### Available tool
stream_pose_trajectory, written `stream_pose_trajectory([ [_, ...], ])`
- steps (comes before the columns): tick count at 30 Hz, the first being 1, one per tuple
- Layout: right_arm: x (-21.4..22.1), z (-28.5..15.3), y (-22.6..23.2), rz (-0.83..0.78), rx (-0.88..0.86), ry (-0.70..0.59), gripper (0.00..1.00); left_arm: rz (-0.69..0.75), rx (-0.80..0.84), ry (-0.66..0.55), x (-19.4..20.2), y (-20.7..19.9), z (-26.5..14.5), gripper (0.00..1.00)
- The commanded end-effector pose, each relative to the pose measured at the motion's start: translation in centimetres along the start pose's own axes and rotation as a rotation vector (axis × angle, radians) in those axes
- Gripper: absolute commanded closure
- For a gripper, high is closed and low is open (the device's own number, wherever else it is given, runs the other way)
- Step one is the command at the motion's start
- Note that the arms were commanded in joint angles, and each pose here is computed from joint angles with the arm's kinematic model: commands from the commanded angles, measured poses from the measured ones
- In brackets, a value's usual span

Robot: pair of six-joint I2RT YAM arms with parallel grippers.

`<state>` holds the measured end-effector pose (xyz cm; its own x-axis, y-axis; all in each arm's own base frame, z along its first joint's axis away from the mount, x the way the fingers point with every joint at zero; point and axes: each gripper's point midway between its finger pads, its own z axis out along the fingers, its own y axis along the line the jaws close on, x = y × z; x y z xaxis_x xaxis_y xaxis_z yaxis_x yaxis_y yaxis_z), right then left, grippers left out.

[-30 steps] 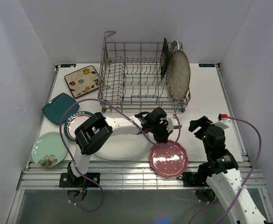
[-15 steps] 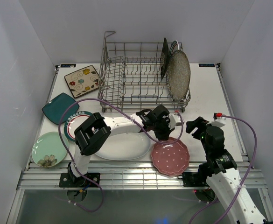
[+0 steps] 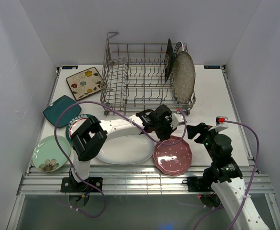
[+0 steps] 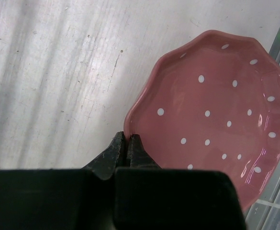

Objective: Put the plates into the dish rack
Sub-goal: Pick up the plate from the corner of the board.

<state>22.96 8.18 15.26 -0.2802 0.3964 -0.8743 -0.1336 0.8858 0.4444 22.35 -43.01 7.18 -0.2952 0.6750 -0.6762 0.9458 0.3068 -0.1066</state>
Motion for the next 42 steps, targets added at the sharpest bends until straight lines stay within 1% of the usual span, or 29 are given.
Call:
stream_pose_trajectory([
  [1,-1.1,0.1,1.8,-0.037,-0.095,-0.044,0.28,0.021,-0.106,-0.158,-5.4,2.1,-4.9,1.0],
  [2,-0.9,0.2,1.9,-0.039,-0.105,-0.034,0.32,0.017,-0.113,-0.163,-5.5,2.4,-5.2,1.0],
  [3,-0.5,0.3,2.0,-0.046,-0.115,-0.024,0.37,0.018,-0.118,-0.173,-5.8,2.4,-5.7,1.0],
  [4,-0.9,0.4,2.5,-0.047,-0.141,-0.042,0.38,0.016,-0.129,-0.177,-5.9,2.6,-5.9,1.0],
  [6,-0.1,0.4,3.5,-0.057,-0.216,-0.018,0.39,0.015,-0.15,-0.184,-6.1,3.0,-6.4,1.0],
  [7,-0.5,0.5,4.0,-0.059,-0.24,-0.037,0.38,0.013,-0.169,-0.198,-6.5,3.4,-7.0,1.0],
  [14,0.2,0.7,4.8,-0.075,-0.292,-0.008,0.35,0.023,-0.2,-0.25,-7.6,3.7,-9.5,1.0],
  [18,0.4,0.8,5.1,-0.088,-0.319,-0.009,0.27,0.035,-0.213,-0.27,-8.1,3.8,-10.6,1.0],
  [21,0.9,1.1,5.1,-0.093,-0.335,-0.012,0.24,0.041,-0.232,-0.288,-8.4,3.9,-11.4,1.0],
  [33,1.3,1.2,5.3,-0.096,-0.361,-0.01,0.24,0.055,-0.283,-0.349,-9.7,4.0,-14.9,1.0],
  [38,1.6,0.6,7.0,-0.089,-0.462,0.006,0.26,0.054,-0.309,-0.373,-10.2,4.0,-16.6,1.0],
  [42,1.9,0.4,7.6,-0.08,-0.501,0.016,0.26,0.051,-0.313,-0.399,-10.6,4.0,-17.9,1.0],
])
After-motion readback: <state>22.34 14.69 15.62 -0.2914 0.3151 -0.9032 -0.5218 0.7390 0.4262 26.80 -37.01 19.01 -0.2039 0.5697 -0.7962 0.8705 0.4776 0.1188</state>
